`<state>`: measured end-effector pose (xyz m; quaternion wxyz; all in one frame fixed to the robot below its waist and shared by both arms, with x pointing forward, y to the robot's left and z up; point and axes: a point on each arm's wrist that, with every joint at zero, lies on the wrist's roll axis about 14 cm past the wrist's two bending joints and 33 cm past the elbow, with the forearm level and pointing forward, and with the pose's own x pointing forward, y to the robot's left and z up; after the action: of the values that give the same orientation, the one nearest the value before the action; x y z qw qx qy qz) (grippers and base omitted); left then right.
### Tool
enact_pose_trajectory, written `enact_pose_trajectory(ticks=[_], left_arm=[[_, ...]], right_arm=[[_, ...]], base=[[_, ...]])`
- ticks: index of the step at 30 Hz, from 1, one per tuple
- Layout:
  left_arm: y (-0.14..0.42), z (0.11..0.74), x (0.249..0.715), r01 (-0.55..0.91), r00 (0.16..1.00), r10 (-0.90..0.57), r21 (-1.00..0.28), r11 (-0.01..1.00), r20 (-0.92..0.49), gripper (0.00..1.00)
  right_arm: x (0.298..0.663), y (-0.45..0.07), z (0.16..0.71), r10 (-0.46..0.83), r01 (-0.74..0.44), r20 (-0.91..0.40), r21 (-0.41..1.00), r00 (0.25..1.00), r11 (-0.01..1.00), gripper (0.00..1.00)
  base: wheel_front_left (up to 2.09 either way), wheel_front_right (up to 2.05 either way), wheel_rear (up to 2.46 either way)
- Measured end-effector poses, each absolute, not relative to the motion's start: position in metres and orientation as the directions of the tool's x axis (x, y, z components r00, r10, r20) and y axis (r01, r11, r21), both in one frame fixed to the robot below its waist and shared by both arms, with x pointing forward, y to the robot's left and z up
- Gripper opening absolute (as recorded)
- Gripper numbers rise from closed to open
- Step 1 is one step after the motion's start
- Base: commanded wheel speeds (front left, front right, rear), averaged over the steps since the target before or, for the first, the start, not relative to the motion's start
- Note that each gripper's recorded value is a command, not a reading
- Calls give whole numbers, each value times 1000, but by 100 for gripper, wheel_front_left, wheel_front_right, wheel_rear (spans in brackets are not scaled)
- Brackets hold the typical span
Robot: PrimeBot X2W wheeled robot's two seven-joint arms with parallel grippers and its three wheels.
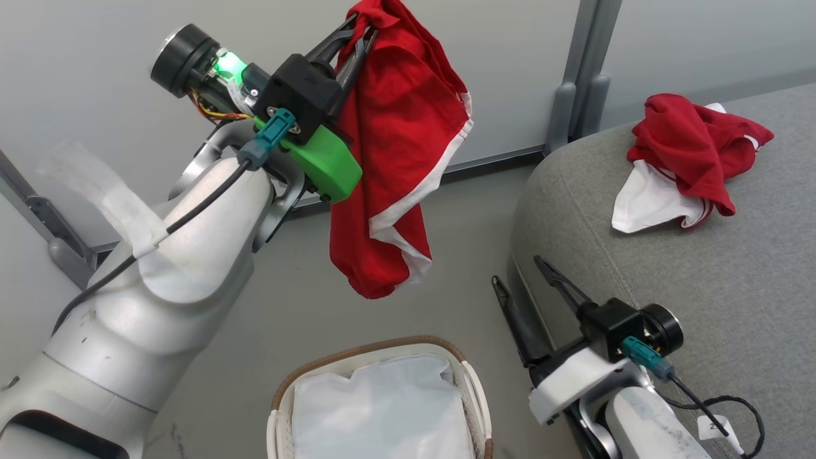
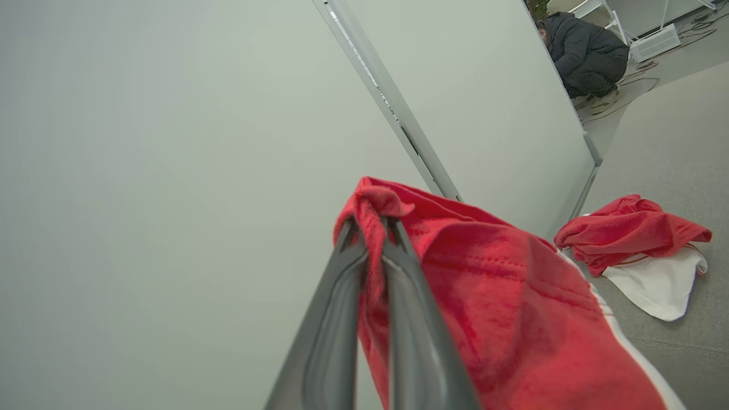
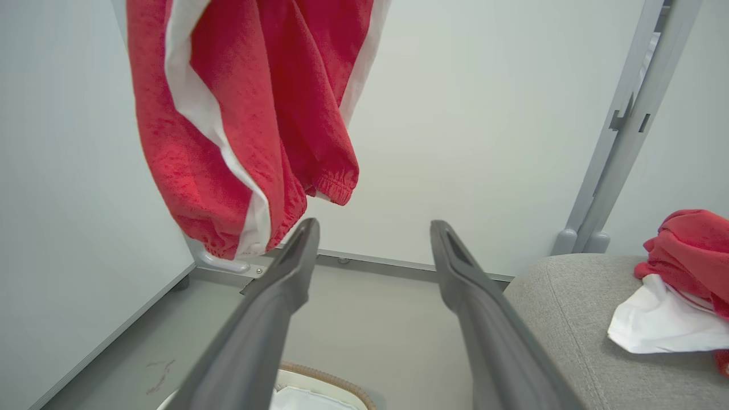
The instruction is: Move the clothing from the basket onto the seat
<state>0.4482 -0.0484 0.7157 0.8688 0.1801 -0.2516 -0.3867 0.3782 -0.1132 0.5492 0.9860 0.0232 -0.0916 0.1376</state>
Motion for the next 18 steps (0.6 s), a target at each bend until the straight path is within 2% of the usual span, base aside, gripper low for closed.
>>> enact_pose_trajectory(ticks=[6,18], left_arm=[[-64,722,440,604,545,-783,508,614,300,0],[-79,731,412,641,478,-817,508,576,322,0]], right_arm=[[384,-74,567,385,-391,224,-19,895,920,100],[405,-28,564,524,-519,164,-77,835,851,100]], base=[[0,0,0],[0,0,0]])
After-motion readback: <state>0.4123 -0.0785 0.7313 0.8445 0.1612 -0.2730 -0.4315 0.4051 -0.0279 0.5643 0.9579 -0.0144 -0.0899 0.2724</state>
